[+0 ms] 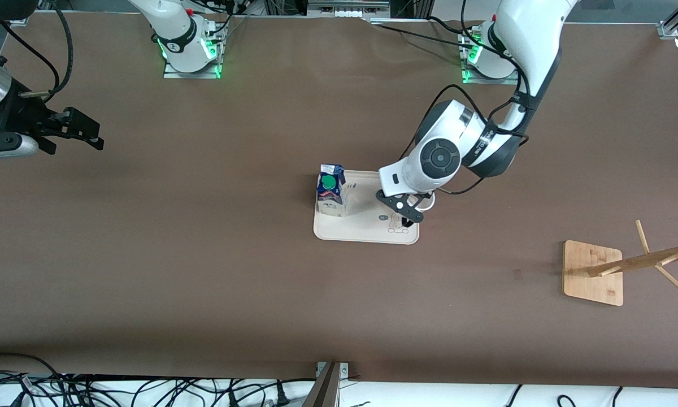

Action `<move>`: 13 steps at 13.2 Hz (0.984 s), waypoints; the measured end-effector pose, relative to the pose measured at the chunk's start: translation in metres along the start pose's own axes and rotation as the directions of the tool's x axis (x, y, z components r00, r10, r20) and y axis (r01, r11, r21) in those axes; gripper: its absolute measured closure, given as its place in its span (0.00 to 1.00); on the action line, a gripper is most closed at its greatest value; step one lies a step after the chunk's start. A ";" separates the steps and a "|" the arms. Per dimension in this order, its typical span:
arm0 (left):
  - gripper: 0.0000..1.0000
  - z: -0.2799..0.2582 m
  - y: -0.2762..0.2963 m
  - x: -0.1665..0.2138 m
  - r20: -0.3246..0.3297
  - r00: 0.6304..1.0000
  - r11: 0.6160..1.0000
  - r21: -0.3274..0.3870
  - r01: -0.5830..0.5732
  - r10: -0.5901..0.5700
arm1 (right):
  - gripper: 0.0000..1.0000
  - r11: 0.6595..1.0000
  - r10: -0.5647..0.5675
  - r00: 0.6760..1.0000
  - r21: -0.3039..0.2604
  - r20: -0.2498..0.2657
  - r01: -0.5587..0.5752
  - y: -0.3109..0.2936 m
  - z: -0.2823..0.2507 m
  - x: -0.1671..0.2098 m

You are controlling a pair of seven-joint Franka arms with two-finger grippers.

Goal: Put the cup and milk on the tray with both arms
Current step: 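Lower the mug onto the tray with the left gripper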

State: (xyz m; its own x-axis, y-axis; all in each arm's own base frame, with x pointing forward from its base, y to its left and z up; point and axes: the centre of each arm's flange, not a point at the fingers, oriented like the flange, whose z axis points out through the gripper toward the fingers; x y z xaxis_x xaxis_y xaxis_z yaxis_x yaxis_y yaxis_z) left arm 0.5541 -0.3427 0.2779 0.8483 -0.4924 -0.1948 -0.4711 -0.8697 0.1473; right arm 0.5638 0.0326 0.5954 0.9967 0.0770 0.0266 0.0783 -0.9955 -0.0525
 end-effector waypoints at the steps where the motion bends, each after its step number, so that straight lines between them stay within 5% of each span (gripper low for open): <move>1: 0.92 0.002 0.002 0.001 0.001 1.000 1.000 0.000 -0.002 0.002 | 0.00 1.000 0.000 1.000 0.000 0.000 0.000 0.000 0.000 0.000; 5: 0.92 -0.009 0.024 0.007 -0.024 1.000 1.000 0.003 -0.013 0.013 | 0.00 1.000 -0.001 1.000 0.000 0.000 0.001 0.000 0.000 0.000; 13: 0.92 0.027 0.032 0.010 0.029 0.999 1.000 0.013 -0.020 0.019 | 0.00 1.000 -0.008 1.000 0.000 0.000 0.008 -0.004 0.000 0.000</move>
State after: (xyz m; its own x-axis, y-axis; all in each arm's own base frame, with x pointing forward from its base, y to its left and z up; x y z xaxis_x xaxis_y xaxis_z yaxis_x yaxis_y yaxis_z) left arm 0.5414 -0.3761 0.2547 0.8316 -0.5099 -0.2199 -0.4909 -0.8602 0.1381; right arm 0.5636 0.0371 0.5954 0.9960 0.0849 0.0266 0.0862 -0.9949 -0.0525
